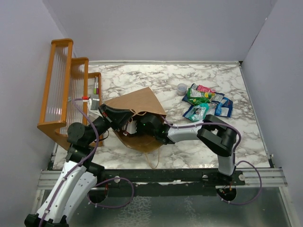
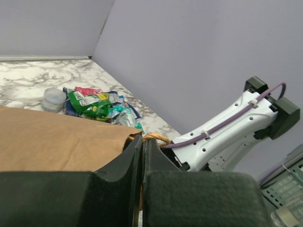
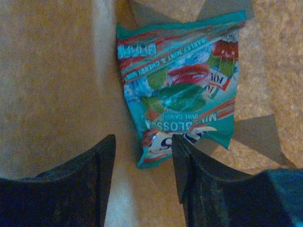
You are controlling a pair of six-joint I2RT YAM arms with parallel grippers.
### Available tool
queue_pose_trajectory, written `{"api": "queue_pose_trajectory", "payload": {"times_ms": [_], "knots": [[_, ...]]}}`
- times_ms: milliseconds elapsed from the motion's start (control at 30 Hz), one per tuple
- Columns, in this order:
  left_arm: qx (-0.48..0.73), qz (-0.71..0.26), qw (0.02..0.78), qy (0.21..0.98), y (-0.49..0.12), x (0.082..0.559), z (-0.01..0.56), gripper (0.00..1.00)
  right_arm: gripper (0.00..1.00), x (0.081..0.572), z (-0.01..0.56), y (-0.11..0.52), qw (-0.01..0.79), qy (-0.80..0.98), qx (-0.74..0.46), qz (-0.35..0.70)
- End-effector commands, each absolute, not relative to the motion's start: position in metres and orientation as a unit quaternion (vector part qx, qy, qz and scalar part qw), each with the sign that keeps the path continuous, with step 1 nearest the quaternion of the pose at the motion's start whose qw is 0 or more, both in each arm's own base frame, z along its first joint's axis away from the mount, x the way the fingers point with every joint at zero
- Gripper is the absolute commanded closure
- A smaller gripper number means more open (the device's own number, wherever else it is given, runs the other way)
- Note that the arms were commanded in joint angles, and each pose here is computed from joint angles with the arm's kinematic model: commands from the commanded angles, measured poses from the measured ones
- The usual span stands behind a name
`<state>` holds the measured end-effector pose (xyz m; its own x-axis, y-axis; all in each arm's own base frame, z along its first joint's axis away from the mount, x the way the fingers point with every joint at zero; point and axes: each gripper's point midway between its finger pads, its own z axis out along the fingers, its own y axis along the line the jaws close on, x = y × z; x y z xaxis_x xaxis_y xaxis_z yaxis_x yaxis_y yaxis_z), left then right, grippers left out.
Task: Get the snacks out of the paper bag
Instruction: Take out the snack from the paper bag.
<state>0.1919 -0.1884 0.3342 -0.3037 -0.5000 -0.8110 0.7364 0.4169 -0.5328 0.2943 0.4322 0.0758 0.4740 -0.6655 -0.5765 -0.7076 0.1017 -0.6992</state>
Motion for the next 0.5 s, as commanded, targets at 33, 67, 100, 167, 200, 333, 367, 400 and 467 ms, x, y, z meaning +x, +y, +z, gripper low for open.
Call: {"api": "queue_pose_trajectory", "payload": {"times_ms": [33, 67, 100, 167, 200, 333, 367, 400, 467], "knots": [[0.162, -0.57, 0.577, 0.562, -0.199, 0.166, 0.362, 1.0, 0.45, 0.306, 0.076, 0.444, 0.535, 0.536, -0.653, -0.008], [0.166, -0.571, 0.575, 0.561, -0.2, 0.165, 0.362, 1.0, 0.44, 0.308, 0.075, 0.446, 0.531, 0.539, -0.653, -0.013], [0.169, -0.572, 0.574, 0.561, -0.2, 0.164, 0.362, 1.0, 0.43, 0.31, 0.072, 0.446, 0.528, 0.542, -0.653, -0.018], [0.175, -0.574, 0.573, 0.559, -0.2, 0.161, 0.363, 1.0, 0.42, 0.315, 0.068, 0.446, 0.525, 0.549, -0.649, -0.033], [0.177, -0.575, 0.572, 0.557, -0.201, 0.16, 0.364, 1.0, 0.41, 0.318, 0.066, 0.446, 0.523, 0.551, -0.649, -0.039], [0.183, -0.576, 0.574, 0.552, -0.2, 0.155, 0.367, 1.0, 0.35, 0.324, 0.057, 0.452, 0.521, 0.548, -0.653, -0.047], [0.184, -0.576, 0.574, 0.551, -0.2, 0.154, 0.367, 1.0, 0.33, 0.326, 0.054, 0.453, 0.518, 0.549, -0.654, -0.05], [0.184, -0.576, 0.574, 0.551, -0.2, 0.154, 0.367, 1.0, 0.31, 0.328, 0.05, 0.455, 0.513, 0.551, -0.656, -0.055], [0.184, -0.576, 0.574, 0.552, -0.199, 0.152, 0.367, 1.0, 0.29, 0.332, 0.044, 0.458, 0.511, 0.553, -0.656, -0.06]]}}
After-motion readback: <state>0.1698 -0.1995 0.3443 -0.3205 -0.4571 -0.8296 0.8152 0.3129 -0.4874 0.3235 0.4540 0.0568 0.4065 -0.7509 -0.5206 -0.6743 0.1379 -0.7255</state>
